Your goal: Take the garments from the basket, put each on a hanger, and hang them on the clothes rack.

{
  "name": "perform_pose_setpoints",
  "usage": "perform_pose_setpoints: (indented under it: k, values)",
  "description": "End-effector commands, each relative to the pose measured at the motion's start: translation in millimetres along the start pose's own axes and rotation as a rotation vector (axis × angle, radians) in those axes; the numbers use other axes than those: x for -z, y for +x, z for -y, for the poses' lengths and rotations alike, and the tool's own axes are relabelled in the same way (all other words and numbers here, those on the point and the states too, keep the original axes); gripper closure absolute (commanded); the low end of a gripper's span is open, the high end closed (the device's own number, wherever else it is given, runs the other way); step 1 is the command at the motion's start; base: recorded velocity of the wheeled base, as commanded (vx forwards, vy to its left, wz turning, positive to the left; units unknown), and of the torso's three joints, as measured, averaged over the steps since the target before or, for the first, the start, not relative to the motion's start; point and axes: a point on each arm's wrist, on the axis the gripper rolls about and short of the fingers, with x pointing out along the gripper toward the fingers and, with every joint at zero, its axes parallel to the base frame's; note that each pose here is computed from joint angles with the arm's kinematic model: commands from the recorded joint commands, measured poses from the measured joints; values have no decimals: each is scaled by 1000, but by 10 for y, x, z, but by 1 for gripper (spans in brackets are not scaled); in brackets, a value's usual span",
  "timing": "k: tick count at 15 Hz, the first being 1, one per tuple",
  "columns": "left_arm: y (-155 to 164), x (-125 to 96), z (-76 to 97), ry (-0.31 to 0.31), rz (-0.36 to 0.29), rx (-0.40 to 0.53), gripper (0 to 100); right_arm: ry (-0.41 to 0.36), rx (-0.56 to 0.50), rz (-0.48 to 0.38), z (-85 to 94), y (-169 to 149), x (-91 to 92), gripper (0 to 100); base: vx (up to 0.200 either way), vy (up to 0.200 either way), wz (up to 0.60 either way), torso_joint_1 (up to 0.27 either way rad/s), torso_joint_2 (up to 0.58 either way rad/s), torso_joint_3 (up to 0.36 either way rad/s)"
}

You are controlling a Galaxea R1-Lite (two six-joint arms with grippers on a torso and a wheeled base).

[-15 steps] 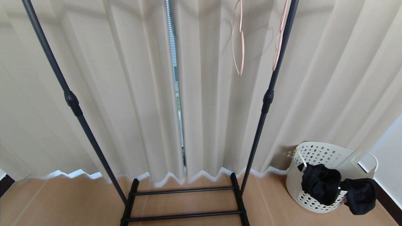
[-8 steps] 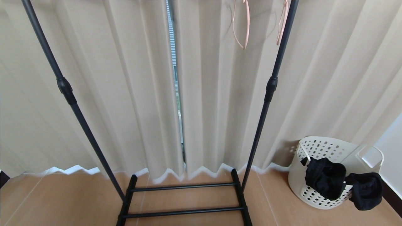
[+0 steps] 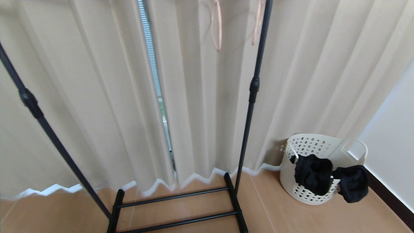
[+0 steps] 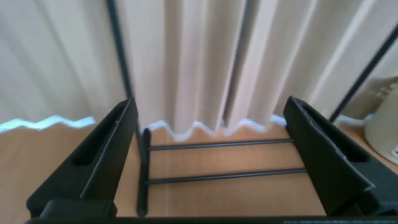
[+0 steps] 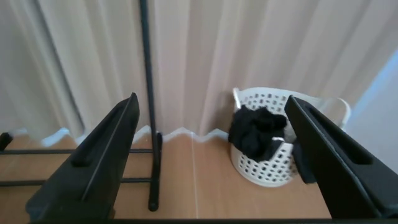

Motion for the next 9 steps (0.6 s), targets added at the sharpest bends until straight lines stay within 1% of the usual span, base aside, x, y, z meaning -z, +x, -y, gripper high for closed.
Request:
perform_pose_setpoints:
  k: [1,2,5,9]
  values:
    - [1,0,0,-1,-2,0,0,1,-1,-2,0,2,-1,0,0,0,-600,-2,2,2]
    - [1,0,0,-1,-2,0,0,1,-1,0,0,0,0,0,0,0,-600,7,2,-2]
    - [1,0,0,-1,-2,0,0,-1,-1,0,0,0,0,0,0,0,0,0,0,0]
    - [1,0,0,-1,-2,0,0,1,-1,0,0,0,0,0,0,-200,0,1,4,2]
